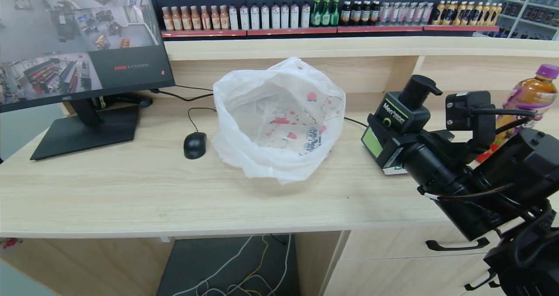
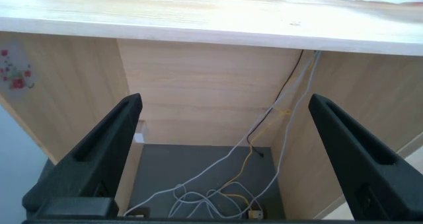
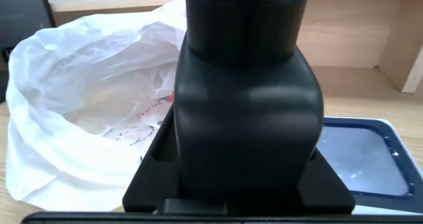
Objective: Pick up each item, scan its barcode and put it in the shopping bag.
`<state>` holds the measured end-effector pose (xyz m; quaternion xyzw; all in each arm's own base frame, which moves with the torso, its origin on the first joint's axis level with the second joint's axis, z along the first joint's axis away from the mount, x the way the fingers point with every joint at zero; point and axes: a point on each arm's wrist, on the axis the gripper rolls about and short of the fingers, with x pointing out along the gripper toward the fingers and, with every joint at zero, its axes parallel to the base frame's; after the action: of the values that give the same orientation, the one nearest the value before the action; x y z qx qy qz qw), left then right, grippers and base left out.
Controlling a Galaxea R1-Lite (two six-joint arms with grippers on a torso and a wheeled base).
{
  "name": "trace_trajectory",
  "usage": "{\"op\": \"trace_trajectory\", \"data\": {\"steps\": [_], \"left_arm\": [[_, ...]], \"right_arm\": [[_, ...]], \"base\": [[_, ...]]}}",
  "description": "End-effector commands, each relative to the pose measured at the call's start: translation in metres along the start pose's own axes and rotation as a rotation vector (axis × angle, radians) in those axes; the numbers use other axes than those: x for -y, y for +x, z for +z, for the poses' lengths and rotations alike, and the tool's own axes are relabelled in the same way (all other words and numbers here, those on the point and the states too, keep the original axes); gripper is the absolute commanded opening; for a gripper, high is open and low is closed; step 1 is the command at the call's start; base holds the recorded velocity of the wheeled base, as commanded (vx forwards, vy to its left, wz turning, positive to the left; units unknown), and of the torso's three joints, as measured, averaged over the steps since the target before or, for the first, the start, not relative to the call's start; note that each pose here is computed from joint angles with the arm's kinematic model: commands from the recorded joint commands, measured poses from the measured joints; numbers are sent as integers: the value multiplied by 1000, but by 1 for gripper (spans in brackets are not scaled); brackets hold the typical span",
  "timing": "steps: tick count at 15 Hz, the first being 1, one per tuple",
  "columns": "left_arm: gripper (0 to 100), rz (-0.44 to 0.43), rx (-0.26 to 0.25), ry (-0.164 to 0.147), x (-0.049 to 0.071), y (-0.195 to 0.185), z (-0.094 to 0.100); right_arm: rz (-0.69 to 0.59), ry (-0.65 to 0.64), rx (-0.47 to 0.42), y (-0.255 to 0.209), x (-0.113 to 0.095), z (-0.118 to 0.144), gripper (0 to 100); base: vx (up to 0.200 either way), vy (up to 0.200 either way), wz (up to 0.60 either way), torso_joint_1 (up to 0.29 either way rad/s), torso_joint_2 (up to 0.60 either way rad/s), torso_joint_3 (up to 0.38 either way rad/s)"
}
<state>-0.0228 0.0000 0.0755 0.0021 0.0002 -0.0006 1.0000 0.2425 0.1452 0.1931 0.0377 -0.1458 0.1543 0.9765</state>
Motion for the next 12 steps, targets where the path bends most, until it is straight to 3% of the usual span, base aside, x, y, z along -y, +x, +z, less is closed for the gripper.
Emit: {"op": "trace_trajectory", "data": {"steps": [1,6,12], "left_arm": [[100,0,0,0,0,0,0],[100,1,0,0,0,0,0],[100,1,0,3,0,0,0]], "right_arm": [[0,0,3,-1,0,1,0],[0,3,10,-2,1,4,0],[6,4,6,-7,0,5,0]], "base": [[0,200,0,2,2,-2],[0,200,0,4,0,1],[0,0,0,0,0,0]]}}
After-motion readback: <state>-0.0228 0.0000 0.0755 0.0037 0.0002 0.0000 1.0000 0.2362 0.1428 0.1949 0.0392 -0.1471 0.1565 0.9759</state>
